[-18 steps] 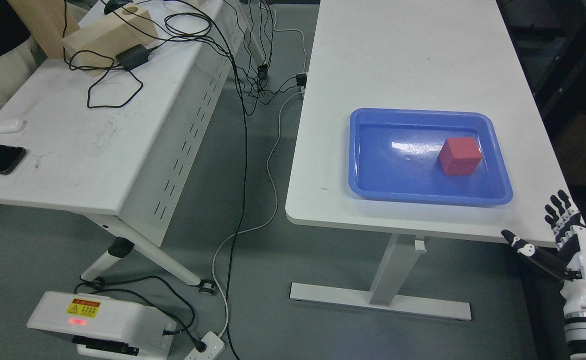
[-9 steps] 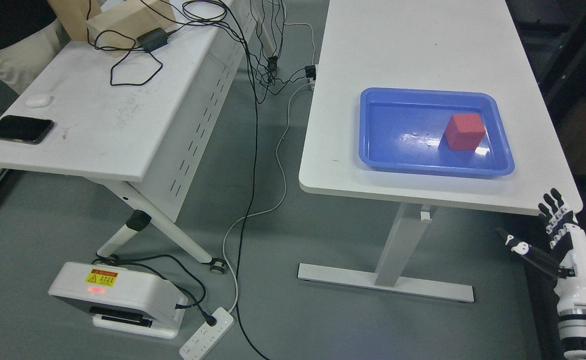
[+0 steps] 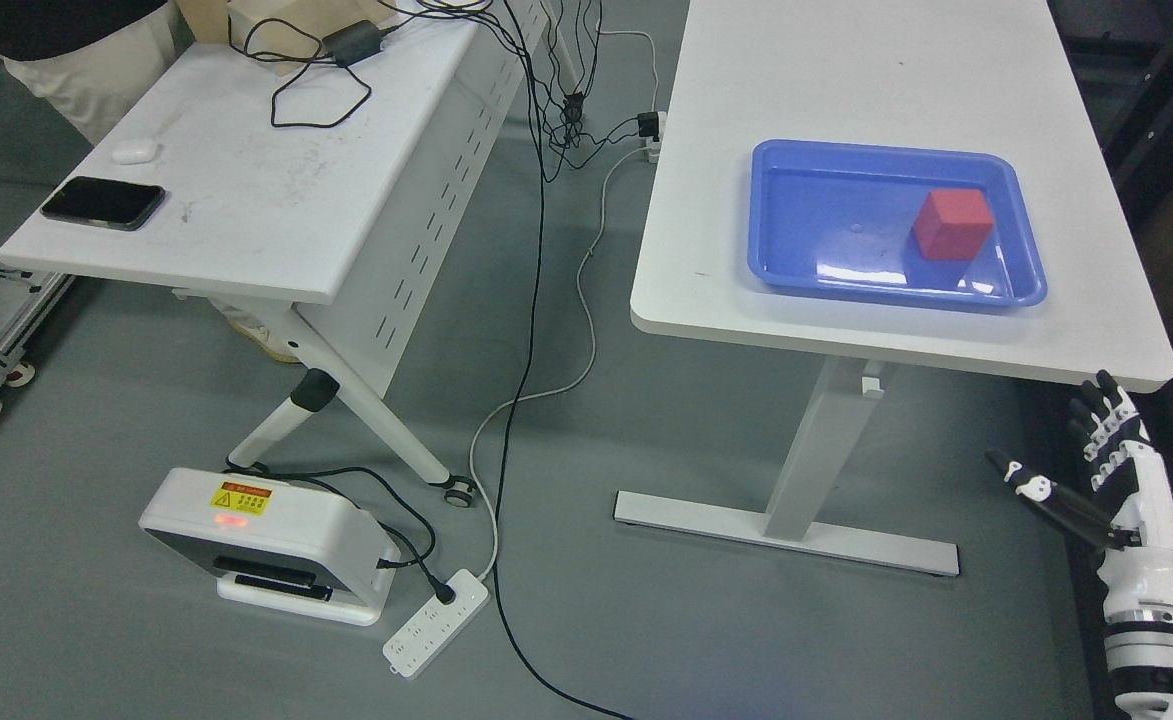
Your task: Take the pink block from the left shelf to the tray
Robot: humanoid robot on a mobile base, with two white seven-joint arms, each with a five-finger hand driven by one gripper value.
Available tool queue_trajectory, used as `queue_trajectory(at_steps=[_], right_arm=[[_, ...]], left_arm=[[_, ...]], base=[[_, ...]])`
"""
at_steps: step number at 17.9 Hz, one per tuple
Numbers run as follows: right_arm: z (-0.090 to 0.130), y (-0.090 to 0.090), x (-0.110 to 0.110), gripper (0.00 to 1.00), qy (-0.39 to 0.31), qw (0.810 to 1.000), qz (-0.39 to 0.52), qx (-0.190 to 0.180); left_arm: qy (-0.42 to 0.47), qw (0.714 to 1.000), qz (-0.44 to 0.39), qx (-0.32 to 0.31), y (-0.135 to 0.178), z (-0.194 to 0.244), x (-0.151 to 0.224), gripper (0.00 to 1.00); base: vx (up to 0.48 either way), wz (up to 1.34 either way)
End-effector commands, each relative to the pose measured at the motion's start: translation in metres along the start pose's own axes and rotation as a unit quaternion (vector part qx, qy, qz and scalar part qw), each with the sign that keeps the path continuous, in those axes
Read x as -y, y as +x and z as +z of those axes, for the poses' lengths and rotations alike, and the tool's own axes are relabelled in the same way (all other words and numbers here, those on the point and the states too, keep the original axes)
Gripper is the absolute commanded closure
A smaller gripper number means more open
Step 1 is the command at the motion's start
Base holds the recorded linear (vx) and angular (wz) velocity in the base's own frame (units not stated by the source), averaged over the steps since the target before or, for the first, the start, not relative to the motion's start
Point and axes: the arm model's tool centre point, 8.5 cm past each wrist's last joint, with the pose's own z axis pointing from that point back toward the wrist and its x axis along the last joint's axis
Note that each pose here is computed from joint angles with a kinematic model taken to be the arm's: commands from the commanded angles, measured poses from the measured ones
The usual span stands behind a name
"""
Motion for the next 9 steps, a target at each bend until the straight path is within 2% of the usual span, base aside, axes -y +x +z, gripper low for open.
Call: queue_trajectory(at_steps=[1, 9], right_arm=[[-0.0016, 0.0006, -0.0034, 0.00, 0.013, 1.000, 0.003, 0.001], [-0.0006, -0.0003, -0.0035, 0.00, 0.014, 1.000, 0.003, 0.000]], left_arm=[[0.009, 1.000, 0.002, 0.009, 0.0069, 0.0001, -0.0114, 0.00], [0.009, 1.000, 0.002, 0.009, 0.0069, 0.0001, -0.0114, 0.00]], base=[[-0.101, 0.06], [-0.062, 0.03]])
